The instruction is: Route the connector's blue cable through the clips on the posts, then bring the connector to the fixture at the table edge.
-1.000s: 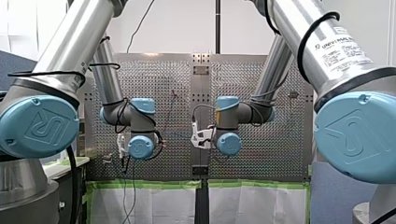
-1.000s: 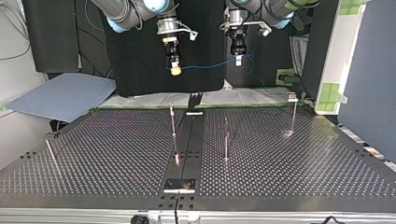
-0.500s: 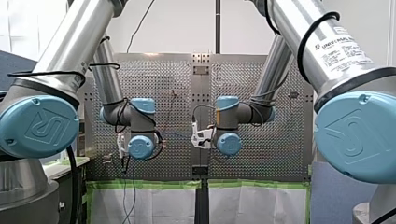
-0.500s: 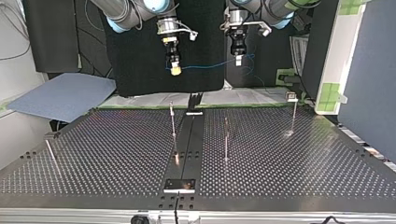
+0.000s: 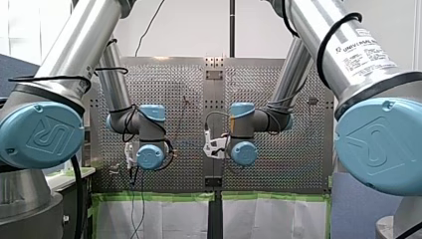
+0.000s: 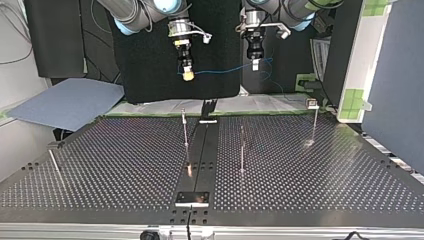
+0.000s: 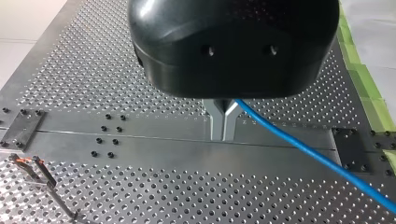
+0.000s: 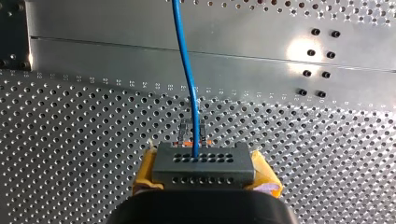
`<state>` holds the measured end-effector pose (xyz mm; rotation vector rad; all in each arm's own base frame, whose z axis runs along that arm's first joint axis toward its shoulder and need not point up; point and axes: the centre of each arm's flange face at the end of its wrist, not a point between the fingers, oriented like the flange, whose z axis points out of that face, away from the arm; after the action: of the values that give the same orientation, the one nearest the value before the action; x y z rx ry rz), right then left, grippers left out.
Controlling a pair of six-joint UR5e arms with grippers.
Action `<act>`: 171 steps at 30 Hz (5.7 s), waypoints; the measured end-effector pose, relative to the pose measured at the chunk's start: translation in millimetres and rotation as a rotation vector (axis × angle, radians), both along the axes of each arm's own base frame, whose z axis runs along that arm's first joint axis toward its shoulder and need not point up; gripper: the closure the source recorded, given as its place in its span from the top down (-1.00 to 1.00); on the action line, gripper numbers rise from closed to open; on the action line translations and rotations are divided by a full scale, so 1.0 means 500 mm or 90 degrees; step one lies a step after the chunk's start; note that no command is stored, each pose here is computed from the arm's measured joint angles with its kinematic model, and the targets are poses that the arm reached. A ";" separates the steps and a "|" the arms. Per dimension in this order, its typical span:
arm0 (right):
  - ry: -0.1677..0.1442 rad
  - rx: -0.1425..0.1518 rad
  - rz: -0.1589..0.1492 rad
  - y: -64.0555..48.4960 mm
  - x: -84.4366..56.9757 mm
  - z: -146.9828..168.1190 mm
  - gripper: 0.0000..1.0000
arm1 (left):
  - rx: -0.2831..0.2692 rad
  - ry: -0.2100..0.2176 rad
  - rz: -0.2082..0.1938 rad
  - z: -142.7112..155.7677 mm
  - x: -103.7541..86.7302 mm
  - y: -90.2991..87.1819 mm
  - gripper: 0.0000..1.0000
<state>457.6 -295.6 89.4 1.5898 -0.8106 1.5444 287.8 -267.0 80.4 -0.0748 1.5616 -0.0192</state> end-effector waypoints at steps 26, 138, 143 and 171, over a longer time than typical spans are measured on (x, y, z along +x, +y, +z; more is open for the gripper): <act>0.000 0.000 0.000 0.000 0.000 0.000 -1.00 | 0.000 0.000 0.000 0.000 0.000 0.000 -1.00; 0.071 0.043 0.120 0.062 0.110 -0.011 -1.00 | 0.011 0.003 0.007 0.061 0.026 -0.030 -1.00; 0.093 0.065 0.121 0.068 0.103 -0.019 -1.00 | 0.010 0.001 0.007 0.085 0.023 -0.028 -1.00; -0.010 0.097 0.072 0.031 0.060 0.158 -1.00 | 0.021 0.014 0.054 0.132 0.021 -0.001 -1.00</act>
<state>487.6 -279.9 168.4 1.7621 -0.8782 1.6083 298.5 -267.5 146.6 -0.1144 1.5789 0.0743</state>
